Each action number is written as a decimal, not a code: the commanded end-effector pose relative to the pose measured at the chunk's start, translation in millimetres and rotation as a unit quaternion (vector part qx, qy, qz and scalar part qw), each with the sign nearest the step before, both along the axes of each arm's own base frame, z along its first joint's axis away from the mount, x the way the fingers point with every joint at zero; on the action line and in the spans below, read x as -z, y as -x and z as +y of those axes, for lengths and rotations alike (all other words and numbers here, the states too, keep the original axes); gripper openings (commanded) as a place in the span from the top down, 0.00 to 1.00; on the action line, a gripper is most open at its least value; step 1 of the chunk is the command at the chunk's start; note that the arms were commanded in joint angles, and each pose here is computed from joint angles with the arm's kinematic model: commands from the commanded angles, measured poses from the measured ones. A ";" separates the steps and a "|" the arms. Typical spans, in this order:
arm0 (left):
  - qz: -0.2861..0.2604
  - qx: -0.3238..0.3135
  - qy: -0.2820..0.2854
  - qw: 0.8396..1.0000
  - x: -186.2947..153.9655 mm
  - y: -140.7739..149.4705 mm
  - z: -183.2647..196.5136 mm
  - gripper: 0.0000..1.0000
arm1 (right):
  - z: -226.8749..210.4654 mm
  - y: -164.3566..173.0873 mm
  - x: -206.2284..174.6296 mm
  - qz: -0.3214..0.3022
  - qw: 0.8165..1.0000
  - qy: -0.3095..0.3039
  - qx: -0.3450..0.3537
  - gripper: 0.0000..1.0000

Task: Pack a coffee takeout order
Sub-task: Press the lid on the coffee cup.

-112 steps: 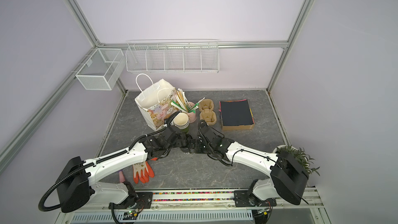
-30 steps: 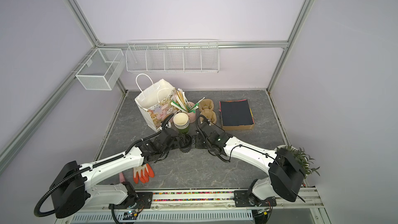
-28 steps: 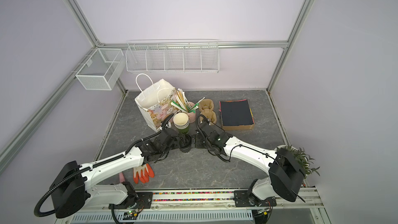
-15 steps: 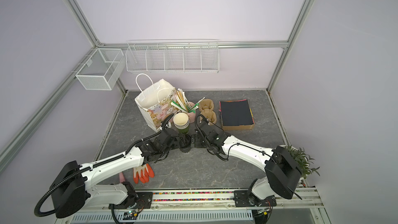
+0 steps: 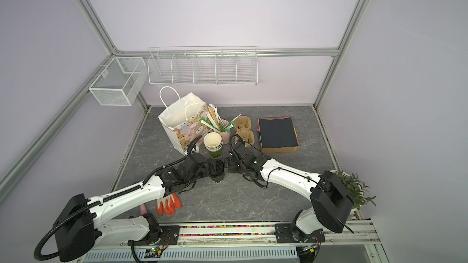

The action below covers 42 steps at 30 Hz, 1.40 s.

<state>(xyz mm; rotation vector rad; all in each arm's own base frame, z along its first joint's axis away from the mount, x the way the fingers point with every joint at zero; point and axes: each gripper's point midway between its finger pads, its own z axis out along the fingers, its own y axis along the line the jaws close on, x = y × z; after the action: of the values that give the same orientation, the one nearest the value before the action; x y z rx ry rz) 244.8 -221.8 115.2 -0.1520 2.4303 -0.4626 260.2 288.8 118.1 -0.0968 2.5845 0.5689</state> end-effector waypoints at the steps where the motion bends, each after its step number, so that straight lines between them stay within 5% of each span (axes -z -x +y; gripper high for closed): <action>1: 0.142 0.037 -0.176 0.973 67.6 59.3 61.9 0.07 | 0.6 -3.8 -13.6 -0.010 1.000 0.018 -0.016 0.10; 31: 0.024 0.035 -0.080 0.996 -13.3 30.9 40.5 0.03 | 37.2 21.5 -23.6 -0.005 0.997 -0.016 -0.076 0.10; 42: -0.051 0.014 -0.043 0.998 -72.8 19.0 46.1 0.01 | 47.8 27.4 -27.5 -0.012 0.995 -0.017 -0.102 0.11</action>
<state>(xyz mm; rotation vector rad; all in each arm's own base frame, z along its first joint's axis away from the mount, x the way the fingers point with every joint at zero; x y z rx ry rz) 222.6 -183.7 165.9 -0.0405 2.4075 -0.3720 233.2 328.5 141.8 -0.3263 2.5688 0.6624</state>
